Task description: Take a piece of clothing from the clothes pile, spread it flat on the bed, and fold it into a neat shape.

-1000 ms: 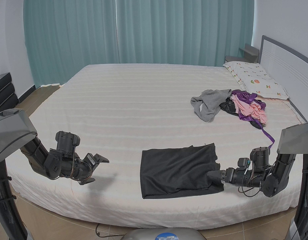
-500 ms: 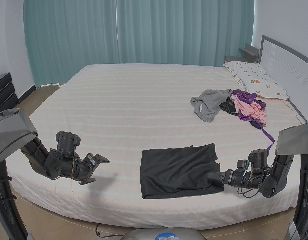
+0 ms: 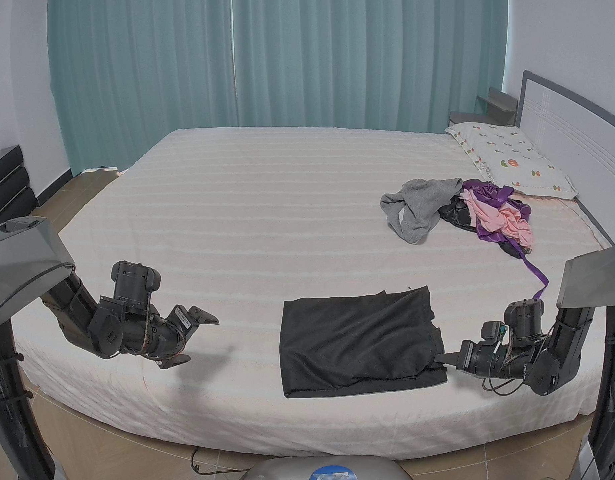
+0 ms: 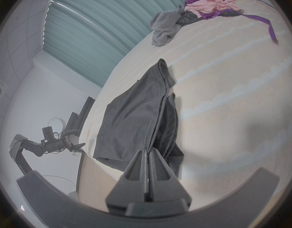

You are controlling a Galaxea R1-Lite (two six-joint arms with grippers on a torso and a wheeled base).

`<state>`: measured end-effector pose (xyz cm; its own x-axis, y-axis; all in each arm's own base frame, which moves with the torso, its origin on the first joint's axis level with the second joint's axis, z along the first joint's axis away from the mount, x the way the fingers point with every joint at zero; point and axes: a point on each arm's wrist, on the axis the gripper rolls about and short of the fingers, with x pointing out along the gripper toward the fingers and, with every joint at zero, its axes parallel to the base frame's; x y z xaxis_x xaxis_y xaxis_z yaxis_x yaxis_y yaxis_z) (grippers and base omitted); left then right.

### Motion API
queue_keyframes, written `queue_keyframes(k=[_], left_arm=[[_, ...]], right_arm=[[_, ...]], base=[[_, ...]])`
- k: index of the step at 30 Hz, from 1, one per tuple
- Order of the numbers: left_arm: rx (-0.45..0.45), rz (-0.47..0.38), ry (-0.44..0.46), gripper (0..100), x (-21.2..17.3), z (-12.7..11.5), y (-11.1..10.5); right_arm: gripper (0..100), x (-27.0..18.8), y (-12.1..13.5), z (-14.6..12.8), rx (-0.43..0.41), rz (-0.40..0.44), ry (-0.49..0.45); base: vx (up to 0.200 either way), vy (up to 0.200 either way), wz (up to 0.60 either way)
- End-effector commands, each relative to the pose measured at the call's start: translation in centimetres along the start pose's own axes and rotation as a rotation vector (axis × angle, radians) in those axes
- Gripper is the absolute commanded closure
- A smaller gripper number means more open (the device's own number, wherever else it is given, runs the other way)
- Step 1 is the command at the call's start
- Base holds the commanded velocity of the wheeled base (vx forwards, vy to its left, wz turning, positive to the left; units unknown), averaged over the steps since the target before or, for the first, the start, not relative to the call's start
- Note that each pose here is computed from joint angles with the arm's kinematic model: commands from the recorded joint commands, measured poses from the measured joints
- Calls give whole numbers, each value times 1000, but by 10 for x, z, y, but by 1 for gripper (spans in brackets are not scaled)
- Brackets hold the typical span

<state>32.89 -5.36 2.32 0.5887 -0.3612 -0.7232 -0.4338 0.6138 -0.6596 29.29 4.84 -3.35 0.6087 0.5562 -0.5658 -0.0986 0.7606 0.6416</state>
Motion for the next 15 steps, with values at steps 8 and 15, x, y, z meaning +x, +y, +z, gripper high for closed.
queue_keyframes(k=[8,15], left_arm=[[-5,-1,-1,0,0,1,0],[-3,0,-2,0,0,0,0]], right_arm=[[100,-24,-7,1,-25,-38,-25],[100,-31,-14,-6,-54,-61,-3]], base=[[0,0,0],[0,0,0]])
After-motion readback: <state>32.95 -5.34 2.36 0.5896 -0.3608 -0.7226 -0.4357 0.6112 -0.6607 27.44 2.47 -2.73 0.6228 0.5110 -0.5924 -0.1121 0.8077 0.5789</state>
